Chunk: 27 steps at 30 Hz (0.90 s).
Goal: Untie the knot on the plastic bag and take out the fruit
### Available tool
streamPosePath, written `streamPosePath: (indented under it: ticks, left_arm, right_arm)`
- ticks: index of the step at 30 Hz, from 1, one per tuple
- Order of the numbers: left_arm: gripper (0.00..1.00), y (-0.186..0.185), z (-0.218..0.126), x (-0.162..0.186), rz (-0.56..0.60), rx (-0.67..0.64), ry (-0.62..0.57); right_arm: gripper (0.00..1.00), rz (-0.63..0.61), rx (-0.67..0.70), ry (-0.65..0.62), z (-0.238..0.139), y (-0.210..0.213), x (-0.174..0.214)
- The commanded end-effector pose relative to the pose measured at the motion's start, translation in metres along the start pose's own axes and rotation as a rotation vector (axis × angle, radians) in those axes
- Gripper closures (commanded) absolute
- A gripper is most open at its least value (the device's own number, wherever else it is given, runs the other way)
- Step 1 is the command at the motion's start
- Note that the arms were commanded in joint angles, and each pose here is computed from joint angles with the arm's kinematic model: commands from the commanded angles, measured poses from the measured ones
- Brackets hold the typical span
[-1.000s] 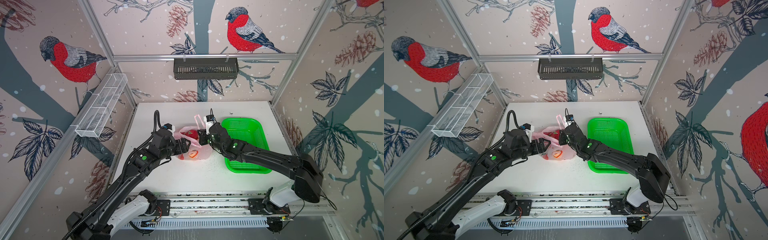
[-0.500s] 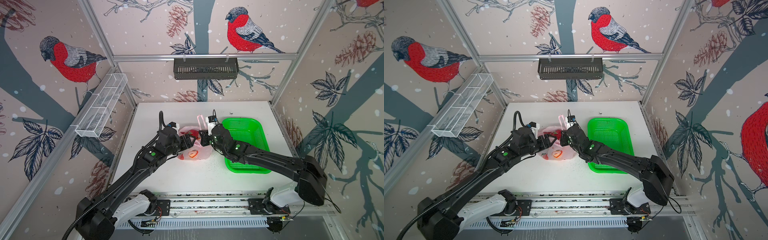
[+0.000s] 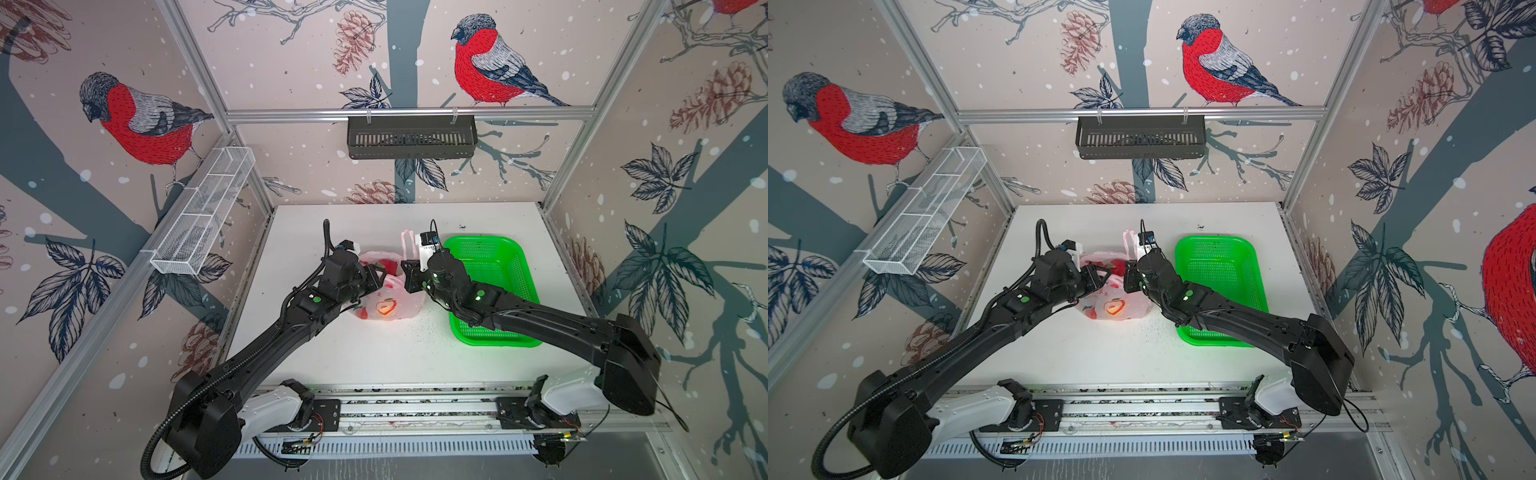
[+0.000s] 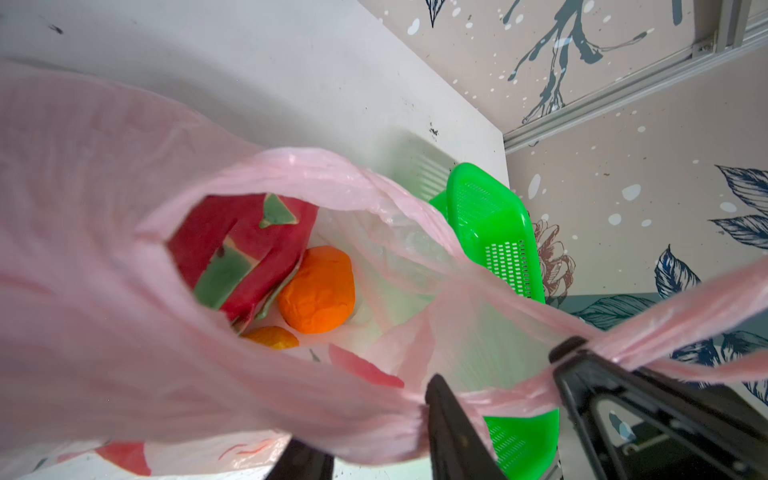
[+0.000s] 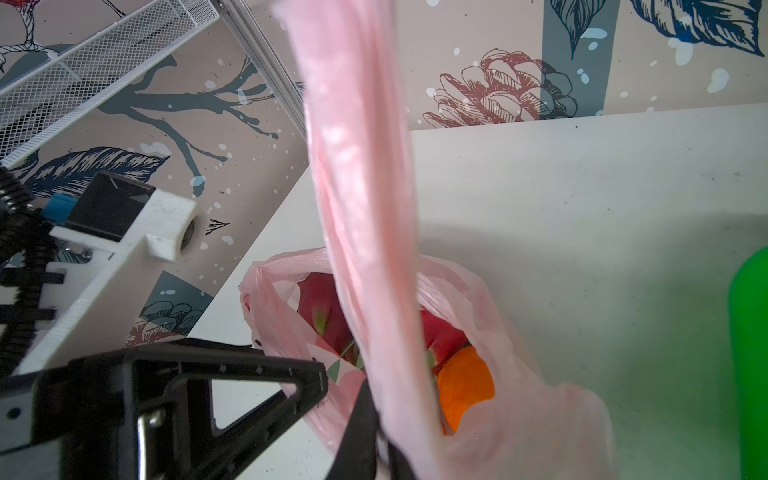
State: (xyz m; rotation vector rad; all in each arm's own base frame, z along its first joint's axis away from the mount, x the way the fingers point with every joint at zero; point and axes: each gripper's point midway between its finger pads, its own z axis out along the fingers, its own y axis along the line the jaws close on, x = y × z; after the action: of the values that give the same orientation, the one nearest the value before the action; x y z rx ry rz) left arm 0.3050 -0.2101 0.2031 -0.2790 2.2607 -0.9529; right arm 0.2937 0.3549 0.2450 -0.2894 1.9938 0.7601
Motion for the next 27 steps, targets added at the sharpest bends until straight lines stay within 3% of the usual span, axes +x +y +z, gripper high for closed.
streamPosePath:
  ticks: [1, 4, 8, 16, 27]
  left_arm:
    - [0.79, -0.01, -0.01, -0.034, -0.02, 0.072, -0.113]
    - [0.89, -0.014, -0.022, -0.051, -0.032, 0.101, -0.169]
    - [0.94, -0.015, -0.035, -0.069, -0.047, 0.122, -0.241]
    - [0.98, -0.008, -0.055, -0.108, -0.106, 0.167, -0.38]
    - [0.99, 0.001, -0.077, -0.166, -0.174, 0.228, -0.512]
  right_arm:
    - [0.9, -0.008, 0.023, -0.031, -0.005, -0.004, -0.007]
    - [0.9, -0.008, 0.036, -0.032, -0.004, -0.01, -0.007]
    - [0.91, 0.002, 0.059, -0.036, 0.002, -0.019, -0.009]
    - [0.91, -0.02, 0.044, -0.054, 0.019, -0.015, -0.023]
    - [0.92, -0.068, -0.031, -0.147, 0.041, -0.007, -0.08]
